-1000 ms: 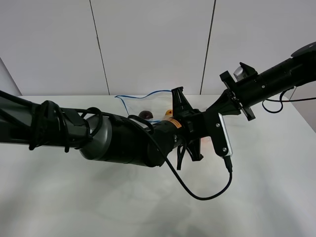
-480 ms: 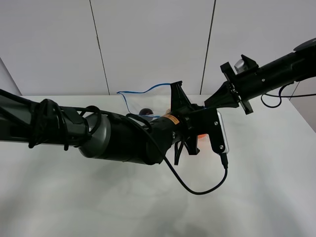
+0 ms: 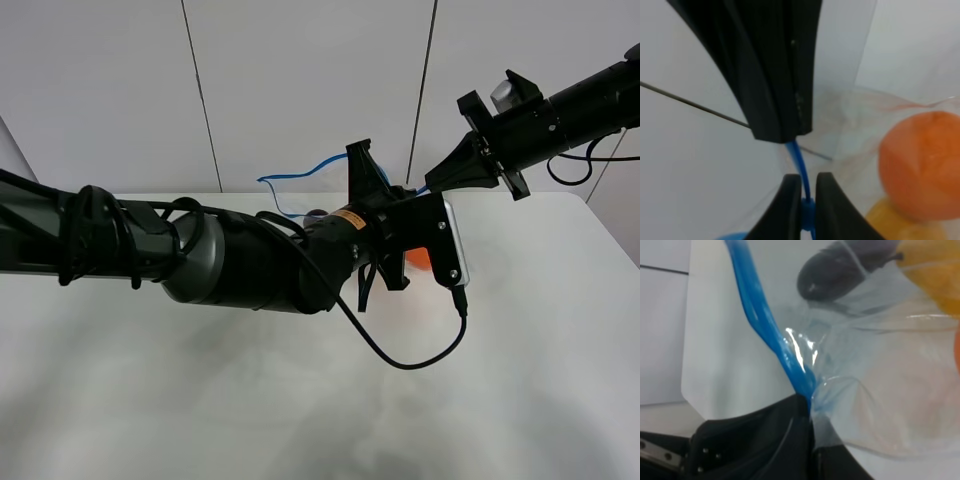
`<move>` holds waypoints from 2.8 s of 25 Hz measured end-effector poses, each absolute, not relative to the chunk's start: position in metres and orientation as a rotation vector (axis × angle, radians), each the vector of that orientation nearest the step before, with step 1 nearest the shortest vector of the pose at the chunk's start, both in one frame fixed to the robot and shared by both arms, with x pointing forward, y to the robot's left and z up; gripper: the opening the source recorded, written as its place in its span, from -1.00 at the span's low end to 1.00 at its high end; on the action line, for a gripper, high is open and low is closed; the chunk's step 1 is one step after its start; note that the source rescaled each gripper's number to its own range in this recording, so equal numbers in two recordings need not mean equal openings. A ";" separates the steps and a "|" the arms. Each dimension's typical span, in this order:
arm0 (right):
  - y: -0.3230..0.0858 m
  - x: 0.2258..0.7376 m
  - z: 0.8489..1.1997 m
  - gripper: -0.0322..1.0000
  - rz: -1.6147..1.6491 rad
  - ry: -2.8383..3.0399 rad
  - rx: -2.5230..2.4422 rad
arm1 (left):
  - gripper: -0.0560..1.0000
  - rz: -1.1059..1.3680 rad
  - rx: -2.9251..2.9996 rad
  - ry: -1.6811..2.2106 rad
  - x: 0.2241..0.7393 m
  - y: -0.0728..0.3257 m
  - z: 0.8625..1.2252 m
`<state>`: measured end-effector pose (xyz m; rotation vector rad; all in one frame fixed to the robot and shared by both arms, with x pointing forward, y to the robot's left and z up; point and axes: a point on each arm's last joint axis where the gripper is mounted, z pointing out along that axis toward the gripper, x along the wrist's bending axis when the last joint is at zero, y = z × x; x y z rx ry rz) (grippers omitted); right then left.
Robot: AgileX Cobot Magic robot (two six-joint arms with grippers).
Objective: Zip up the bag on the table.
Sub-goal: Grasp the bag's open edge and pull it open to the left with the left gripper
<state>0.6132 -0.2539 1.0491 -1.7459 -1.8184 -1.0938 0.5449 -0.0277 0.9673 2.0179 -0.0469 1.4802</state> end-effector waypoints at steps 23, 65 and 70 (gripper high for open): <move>-0.253 0.604 1.133 -0.94 -1.346 -1.943 -1.700 | -0.89 1.592 1.994 -0.021 0.584 -0.003 1.000; -0.250 0.590 1.210 -0.94 -1.584 -2.032 -1.619 | -0.89 1.442 2.251 0.270 0.652 0.105 0.983; -0.251 0.590 1.210 -0.94 -1.581 -2.036 -1.622 | -0.89 1.444 2.250 0.274 0.653 0.107 0.984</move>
